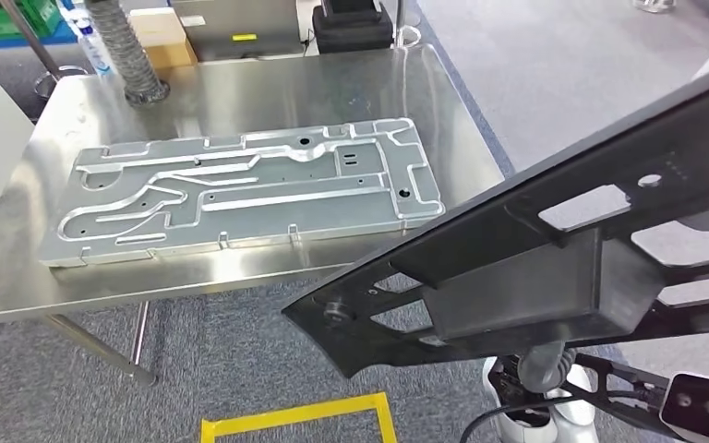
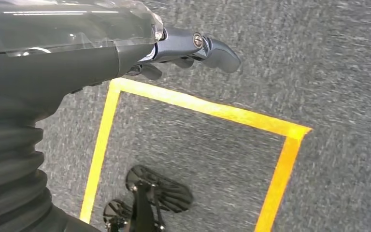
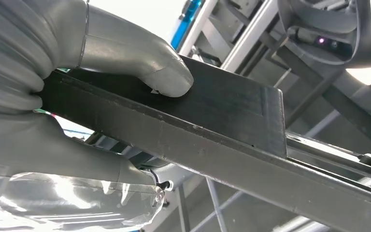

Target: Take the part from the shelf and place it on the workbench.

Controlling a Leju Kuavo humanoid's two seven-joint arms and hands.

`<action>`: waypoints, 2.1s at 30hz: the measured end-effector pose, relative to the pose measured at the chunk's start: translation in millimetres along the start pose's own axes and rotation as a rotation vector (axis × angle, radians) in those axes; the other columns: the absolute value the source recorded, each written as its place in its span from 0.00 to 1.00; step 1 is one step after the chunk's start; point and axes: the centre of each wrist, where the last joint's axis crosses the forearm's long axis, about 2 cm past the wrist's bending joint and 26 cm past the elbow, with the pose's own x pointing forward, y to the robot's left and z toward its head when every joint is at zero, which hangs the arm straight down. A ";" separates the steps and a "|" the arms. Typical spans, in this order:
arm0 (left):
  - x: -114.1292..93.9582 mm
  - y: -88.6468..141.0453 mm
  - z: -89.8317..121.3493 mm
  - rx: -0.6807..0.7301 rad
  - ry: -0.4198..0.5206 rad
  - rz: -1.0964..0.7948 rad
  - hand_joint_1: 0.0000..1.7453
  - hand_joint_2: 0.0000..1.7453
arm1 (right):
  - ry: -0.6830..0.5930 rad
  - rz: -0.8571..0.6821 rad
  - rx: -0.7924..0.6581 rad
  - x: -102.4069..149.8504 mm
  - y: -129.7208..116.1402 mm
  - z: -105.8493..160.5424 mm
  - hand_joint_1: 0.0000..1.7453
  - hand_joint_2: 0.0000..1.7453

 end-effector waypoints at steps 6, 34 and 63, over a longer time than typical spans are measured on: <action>1.3 -0.4 -0.4 0.000 -0.004 0.000 0.00 1.00 | -0.003 0.004 -0.002 0.6 -0.8 -0.3 1.00 1.00; 4.4 1.3 -1.9 -0.006 -0.041 0.016 0.00 1.00 | 0.072 0.198 -0.119 -21.5 -40.7 -2.9 1.00 1.00; 22.8 -18.2 -5.6 -0.052 -0.086 0.010 0.00 1.00 | 0.734 1.470 0.770 -172.2 -89.2 -108.4 1.00 1.00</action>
